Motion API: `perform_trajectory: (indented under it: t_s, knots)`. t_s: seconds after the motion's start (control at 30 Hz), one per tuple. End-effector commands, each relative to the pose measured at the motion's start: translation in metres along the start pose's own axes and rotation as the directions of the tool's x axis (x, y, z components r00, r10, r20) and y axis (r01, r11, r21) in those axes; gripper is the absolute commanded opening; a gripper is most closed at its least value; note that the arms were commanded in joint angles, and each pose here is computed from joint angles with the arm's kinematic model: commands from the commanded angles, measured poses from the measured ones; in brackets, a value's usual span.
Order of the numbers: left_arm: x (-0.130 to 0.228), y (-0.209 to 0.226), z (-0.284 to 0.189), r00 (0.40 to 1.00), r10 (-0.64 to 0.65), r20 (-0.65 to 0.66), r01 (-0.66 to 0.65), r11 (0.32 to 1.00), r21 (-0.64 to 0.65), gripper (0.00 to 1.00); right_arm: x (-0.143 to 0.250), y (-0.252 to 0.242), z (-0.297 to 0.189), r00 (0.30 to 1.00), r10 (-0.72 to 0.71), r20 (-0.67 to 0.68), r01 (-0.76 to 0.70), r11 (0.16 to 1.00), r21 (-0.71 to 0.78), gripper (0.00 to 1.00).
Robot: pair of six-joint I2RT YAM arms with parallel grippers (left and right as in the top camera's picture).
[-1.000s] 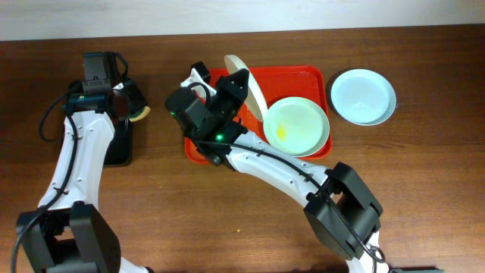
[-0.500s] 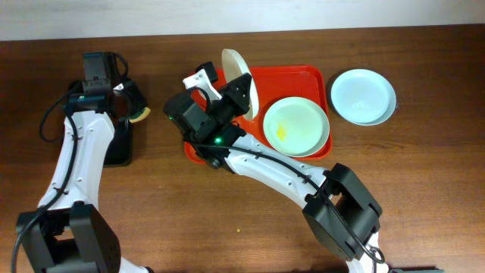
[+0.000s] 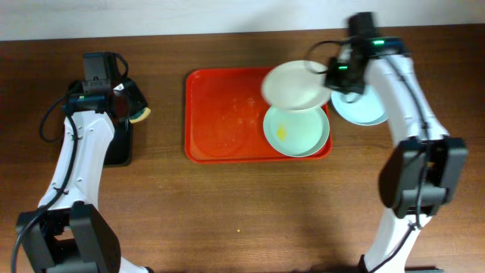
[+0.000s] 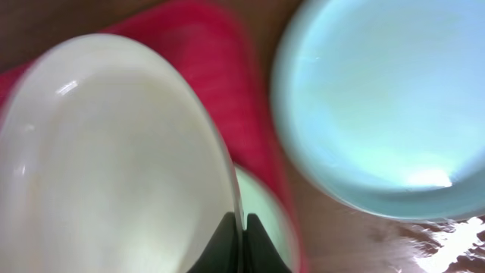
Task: Clean dirty plates on tray and stack at the side
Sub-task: 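Lift the cream plate with the right gripper and stack it on the blue plate, then grasp the pale green plate rim with the right gripper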
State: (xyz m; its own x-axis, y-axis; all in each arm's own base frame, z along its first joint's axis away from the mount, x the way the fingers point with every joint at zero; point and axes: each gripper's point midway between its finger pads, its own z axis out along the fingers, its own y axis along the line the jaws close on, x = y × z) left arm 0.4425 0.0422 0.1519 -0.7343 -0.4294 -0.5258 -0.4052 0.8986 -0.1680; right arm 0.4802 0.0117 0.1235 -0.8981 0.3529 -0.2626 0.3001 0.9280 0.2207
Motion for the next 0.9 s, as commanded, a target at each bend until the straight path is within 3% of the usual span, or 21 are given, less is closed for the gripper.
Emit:
perform_trajectory:
  t_s: [0.0, 0.1, 0.23, 0.37, 0.43, 0.5, 0.57, 0.6, 0.7, 0.77, 0.87]
  knots:
    - [-0.003, 0.000, -0.003, 1.000, 0.004, 0.013, -0.004, 1.000, 0.010, 0.00, -0.015, -0.071, -0.011, 0.985, 0.173, 0.000, -0.173, 0.985, -0.017, 0.04]
    - [-0.003, 0.000, -0.003, 1.000, 0.003, 0.013, -0.004, 1.000, 0.011, 0.00, -0.021, -0.144, 0.002, 0.955, 0.290, 0.061, -0.293, 0.955, 0.051, 0.04]
    - [-0.003, 0.000, -0.003, 1.000, 0.003, 0.014, -0.004, 1.000, 0.011, 0.00, -0.020, -0.163, 0.024, 0.949, 0.301, 0.093, -0.308, 0.948, 0.083, 0.04]
    - [-0.003, 0.000, -0.003, 1.000, 0.003, 0.014, -0.004, 1.000, 0.011, 0.00, -0.015, -0.185, 0.022, 0.948, 0.298, 0.114, -0.316, 0.926, 0.207, 0.04]
    - [-0.003, 0.000, -0.003, 1.000, 0.003, 0.014, -0.004, 1.000, 0.011, 0.00, -0.015, -0.173, 0.024, 0.959, 0.268, 0.097, -0.281, 0.944, 0.174, 0.42]
    - [-0.003, 0.000, -0.003, 1.000, 0.003, 0.014, -0.004, 1.000, 0.011, 0.00, -0.015, -0.156, 0.028, 0.969, 0.233, 0.078, -0.242, 0.962, 0.126, 0.61]
    - [-0.003, 0.000, -0.003, 1.000, 0.003, 0.014, -0.004, 1.000, 0.011, 0.00, -0.005, -0.122, 0.030, 0.980, 0.198, 0.019, -0.199, 0.979, 0.051, 0.72]
    - [-0.004, 0.000, -0.003, 1.000, 0.003, 0.015, -0.004, 1.000, 0.011, 0.00, 0.002, -0.107, 0.024, 0.985, 0.174, -0.001, -0.174, 0.984, 0.041, 0.99]
    - [-0.004, -0.001, -0.003, 1.000, 0.003, 0.016, -0.004, 1.000, 0.012, 0.00, 0.005, -0.058, -0.020, 0.987, 0.153, 0.054, -0.153, 0.988, -0.007, 0.99]
    - [-0.003, 0.000, -0.003, 1.000, 0.004, 0.013, -0.004, 1.000, 0.011, 0.00, 0.020, 0.011, -0.065, 0.992, 0.013, 0.129, -0.003, 0.997, -0.075, 0.99]
    - [-0.003, 0.000, -0.003, 1.000, 0.004, 0.013, -0.004, 1.000, 0.011, 0.00, 0.066, 0.050, -0.041, 0.984, -0.175, -0.004, 0.175, 0.982, -0.065, 0.99]
